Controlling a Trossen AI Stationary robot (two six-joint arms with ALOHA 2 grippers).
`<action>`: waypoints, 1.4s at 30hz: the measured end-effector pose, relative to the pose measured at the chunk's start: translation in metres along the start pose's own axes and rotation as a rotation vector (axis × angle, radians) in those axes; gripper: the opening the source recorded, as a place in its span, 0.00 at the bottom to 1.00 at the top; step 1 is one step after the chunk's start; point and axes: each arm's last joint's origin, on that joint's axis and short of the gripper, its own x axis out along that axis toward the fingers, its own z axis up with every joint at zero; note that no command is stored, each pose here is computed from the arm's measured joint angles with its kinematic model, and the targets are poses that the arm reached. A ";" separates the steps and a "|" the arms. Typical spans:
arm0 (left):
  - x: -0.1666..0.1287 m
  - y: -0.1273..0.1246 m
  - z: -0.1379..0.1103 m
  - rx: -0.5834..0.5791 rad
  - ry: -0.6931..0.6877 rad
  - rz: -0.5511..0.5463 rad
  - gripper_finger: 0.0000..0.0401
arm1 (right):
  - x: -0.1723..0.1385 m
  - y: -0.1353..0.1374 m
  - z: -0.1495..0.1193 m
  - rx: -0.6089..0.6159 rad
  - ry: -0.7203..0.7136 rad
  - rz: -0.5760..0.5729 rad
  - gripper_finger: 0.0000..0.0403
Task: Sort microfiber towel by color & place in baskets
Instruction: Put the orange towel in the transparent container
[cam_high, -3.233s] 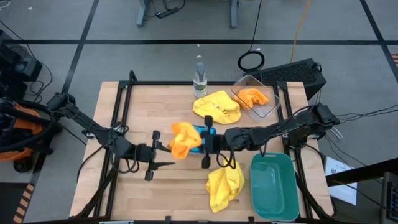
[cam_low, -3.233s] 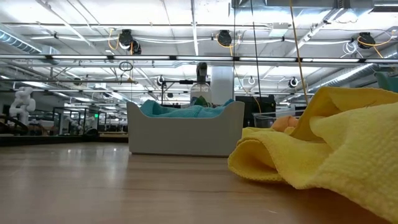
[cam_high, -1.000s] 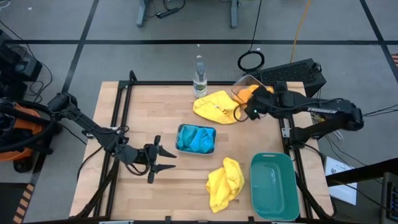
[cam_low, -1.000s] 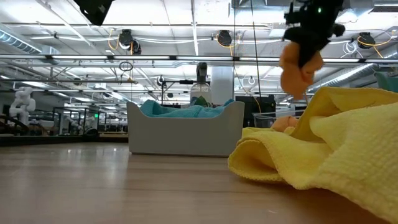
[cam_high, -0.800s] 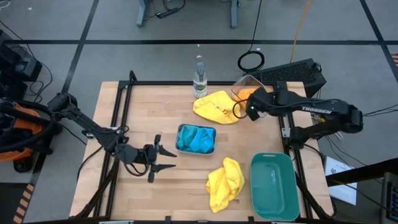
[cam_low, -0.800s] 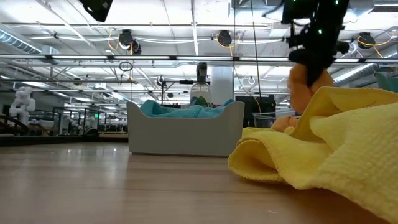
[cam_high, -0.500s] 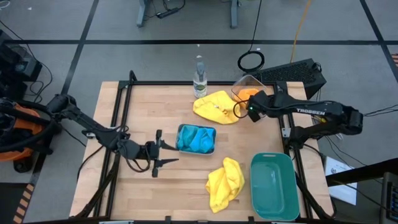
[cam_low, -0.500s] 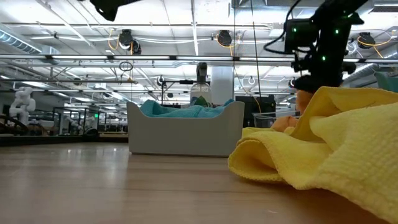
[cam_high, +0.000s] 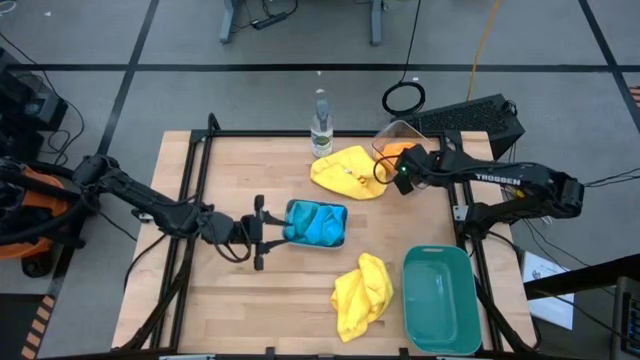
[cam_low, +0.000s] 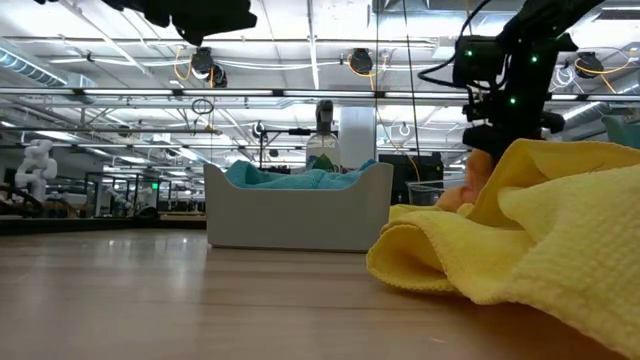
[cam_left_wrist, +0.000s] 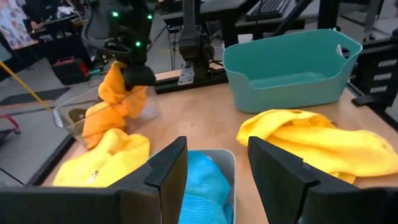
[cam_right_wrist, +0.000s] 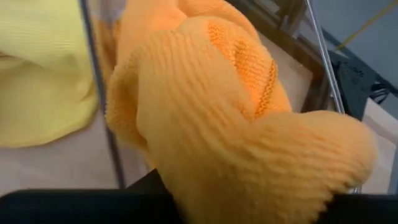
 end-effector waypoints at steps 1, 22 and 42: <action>0.000 0.001 0.000 0.008 0.001 0.003 0.44 | -0.002 0.000 0.002 0.000 0.007 0.011 0.32; 0.013 0.037 -0.005 0.039 0.016 0.019 0.44 | -0.056 -0.017 0.024 0.010 0.162 0.110 0.46; 0.016 0.059 -0.018 0.034 0.125 0.090 0.44 | 0.037 0.002 0.024 -0.019 0.208 -0.007 0.01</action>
